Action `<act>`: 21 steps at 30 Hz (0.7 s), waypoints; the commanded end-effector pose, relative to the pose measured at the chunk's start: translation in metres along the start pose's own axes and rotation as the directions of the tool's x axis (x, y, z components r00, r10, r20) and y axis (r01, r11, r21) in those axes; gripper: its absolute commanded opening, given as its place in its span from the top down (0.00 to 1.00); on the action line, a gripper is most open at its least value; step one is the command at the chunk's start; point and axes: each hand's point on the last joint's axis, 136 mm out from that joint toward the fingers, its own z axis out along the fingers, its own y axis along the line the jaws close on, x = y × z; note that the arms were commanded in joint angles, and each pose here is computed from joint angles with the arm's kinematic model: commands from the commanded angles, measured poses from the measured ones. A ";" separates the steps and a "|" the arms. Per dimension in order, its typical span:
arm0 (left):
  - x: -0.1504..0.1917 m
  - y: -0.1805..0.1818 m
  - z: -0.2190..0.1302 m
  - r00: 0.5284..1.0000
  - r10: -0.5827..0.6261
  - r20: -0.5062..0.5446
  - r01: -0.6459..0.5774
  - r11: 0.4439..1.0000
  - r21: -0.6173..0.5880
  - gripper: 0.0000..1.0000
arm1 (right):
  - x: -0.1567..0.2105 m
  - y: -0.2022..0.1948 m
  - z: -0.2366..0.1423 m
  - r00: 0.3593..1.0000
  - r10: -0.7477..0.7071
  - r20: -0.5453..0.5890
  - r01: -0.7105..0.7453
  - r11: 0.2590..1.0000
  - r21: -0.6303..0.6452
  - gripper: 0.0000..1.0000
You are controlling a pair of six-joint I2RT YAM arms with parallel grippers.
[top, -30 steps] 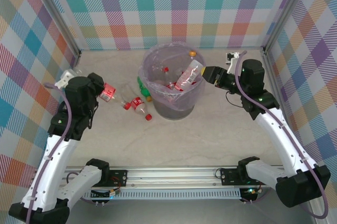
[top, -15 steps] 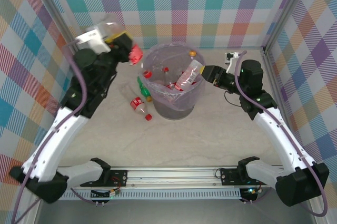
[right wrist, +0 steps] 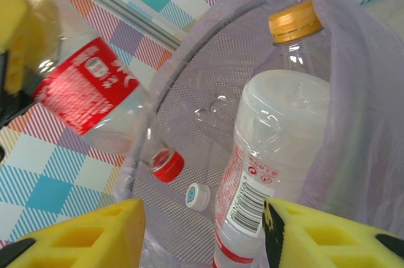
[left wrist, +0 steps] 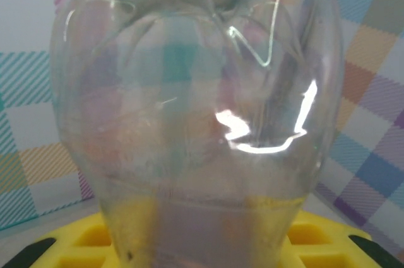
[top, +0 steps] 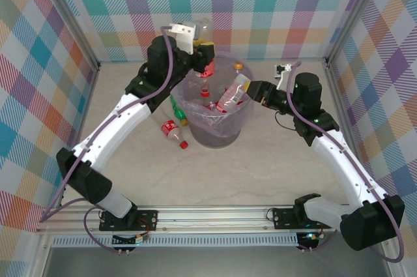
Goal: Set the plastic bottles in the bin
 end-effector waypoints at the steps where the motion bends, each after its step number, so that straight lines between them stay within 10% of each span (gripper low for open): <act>1: 0.021 -0.009 0.013 0.989 0.068 -0.134 -0.062 0.997 0.049 0.89 | 0.000 0.008 -0.001 0.999 -0.046 -0.009 0.046 0.999 -0.026 0.47; 21: 0.161 -0.005 0.062 0.856 0.077 -0.511 -0.015 0.992 0.125 0.87 | 0.004 -0.001 0.007 0.996 -0.071 -0.049 0.071 0.997 0.003 0.46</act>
